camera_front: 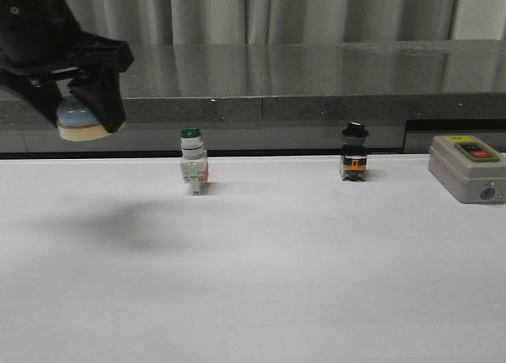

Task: Place and press bell with both arms
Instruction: 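Carry the bell with the left gripper toward the table center and set down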

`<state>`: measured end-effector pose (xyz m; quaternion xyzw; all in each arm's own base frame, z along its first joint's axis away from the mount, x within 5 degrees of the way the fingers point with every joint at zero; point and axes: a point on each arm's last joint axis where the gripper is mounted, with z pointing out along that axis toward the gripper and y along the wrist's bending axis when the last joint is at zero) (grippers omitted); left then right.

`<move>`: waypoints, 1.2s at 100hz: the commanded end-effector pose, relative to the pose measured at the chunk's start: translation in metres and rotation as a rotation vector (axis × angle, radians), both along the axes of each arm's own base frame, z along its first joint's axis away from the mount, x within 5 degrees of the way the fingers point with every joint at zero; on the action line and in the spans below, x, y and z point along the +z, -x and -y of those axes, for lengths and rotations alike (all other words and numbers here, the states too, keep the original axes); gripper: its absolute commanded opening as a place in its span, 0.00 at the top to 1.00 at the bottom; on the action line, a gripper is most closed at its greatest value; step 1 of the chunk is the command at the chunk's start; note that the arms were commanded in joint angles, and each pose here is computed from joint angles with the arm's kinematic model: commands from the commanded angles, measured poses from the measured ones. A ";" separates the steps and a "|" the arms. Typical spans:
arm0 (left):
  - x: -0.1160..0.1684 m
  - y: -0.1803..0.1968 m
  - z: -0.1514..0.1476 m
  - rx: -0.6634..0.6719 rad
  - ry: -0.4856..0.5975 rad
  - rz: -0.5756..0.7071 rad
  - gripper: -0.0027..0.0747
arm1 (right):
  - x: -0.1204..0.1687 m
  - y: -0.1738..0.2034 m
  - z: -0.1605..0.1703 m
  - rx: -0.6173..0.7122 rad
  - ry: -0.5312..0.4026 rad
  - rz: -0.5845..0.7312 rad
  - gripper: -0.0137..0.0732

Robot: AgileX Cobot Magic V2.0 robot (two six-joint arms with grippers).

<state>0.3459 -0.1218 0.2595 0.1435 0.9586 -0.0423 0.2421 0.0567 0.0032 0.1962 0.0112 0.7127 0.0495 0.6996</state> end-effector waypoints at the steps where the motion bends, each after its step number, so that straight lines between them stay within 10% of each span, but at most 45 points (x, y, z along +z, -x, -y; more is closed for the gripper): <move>1: 0.030 0.015 0.025 -0.071 0.047 0.081 0.61 | 0.015 0.003 0.000 -0.004 0.007 0.119 0.92; 42: -0.012 0.048 0.140 -0.375 0.087 0.121 0.61 | 0.015 0.003 0.000 -0.004 0.007 0.119 0.92; 85: -0.067 0.054 0.173 -0.444 0.049 0.051 0.60 | 0.015 0.003 0.000 -0.004 0.007 0.119 0.92; 120: -0.067 0.054 0.173 -0.444 0.046 0.047 0.17 | 0.015 0.003 0.000 -0.004 0.007 0.119 0.92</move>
